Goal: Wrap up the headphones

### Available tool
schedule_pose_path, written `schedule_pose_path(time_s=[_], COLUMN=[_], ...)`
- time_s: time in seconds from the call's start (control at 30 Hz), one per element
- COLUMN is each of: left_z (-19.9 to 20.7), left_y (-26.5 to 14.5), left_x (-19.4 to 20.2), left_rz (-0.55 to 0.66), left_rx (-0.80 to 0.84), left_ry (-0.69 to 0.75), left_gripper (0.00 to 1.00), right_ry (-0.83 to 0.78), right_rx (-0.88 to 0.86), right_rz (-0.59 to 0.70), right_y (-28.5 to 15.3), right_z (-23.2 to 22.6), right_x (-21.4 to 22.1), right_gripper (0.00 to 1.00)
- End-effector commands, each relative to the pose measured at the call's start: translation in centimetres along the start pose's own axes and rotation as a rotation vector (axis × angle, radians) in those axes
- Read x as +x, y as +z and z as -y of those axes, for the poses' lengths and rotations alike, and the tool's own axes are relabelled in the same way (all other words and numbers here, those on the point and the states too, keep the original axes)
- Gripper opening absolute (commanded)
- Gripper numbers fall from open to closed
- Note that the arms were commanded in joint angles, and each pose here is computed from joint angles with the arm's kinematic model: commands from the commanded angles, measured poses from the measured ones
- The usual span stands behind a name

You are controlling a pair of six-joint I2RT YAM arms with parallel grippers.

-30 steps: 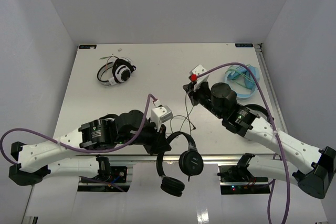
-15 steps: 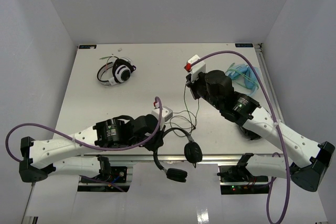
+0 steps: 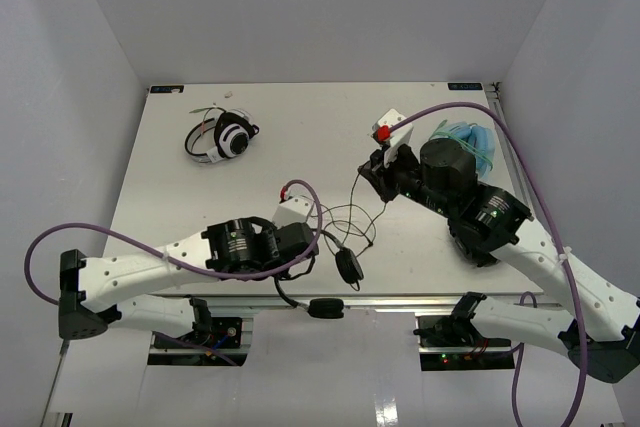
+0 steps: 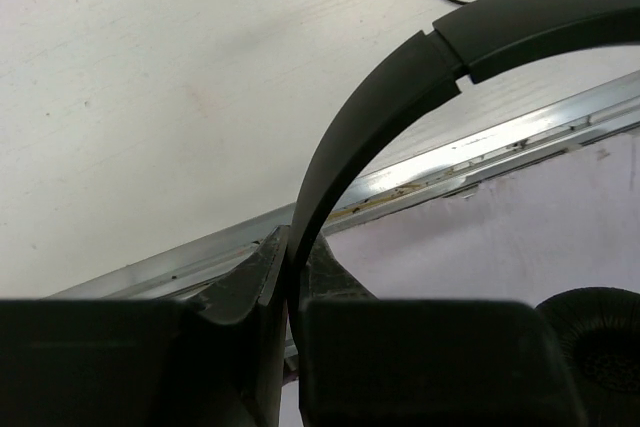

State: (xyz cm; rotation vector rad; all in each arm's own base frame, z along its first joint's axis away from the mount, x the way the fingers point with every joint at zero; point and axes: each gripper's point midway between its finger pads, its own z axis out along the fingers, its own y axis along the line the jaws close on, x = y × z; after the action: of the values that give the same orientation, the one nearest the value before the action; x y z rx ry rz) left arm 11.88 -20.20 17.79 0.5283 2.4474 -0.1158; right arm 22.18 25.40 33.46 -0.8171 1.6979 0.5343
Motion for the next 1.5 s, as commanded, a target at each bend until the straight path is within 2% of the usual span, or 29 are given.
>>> schedule_pose_path(time_s=[0.0,0.13,0.4,0.67,0.97,1.23,1.47], left_z=[0.8,1.8,1.2,-0.3,-3.1,-3.9,-5.8], left_y=[0.4,1.5,3.4,3.6,4.0,4.1,3.9], left_x=[-1.2,-0.9,-0.1,-1.2,-3.0,-5.3,-8.0], left_rz=[0.029,0.014,-0.025,-0.025,-0.029,0.02,0.087], left_rx=[-0.011,0.009,-0.091,-0.14,-0.254,-0.289,-0.315], left_ry=[-0.003,0.034,0.051,-0.04,-0.155,-0.228,-0.362], left_gripper=[0.0,0.0,0.0,0.0,0.0,0.0,0.0], right_ry=[0.007,-0.007,0.023,0.067,0.129,0.183,0.228], right_rx=[-0.033,-0.009,-0.088,-0.239,-0.459,-0.6,-0.666], right_rz=[0.069,0.071,0.065,0.096,0.115,0.111,0.115], right_y=[-1.3,-1.2,-1.5,-3.8,-5.5,-5.5,-5.5], right_z=[-0.4,0.1,-1.4,-4.1,-8.2,-11.0,-13.0], right_x=[-2.7,-3.2,-3.5,-3.2,-0.5,1.7,3.4], right_gripper=[0.08,0.08,0.08,0.08,0.08,0.08,0.08])
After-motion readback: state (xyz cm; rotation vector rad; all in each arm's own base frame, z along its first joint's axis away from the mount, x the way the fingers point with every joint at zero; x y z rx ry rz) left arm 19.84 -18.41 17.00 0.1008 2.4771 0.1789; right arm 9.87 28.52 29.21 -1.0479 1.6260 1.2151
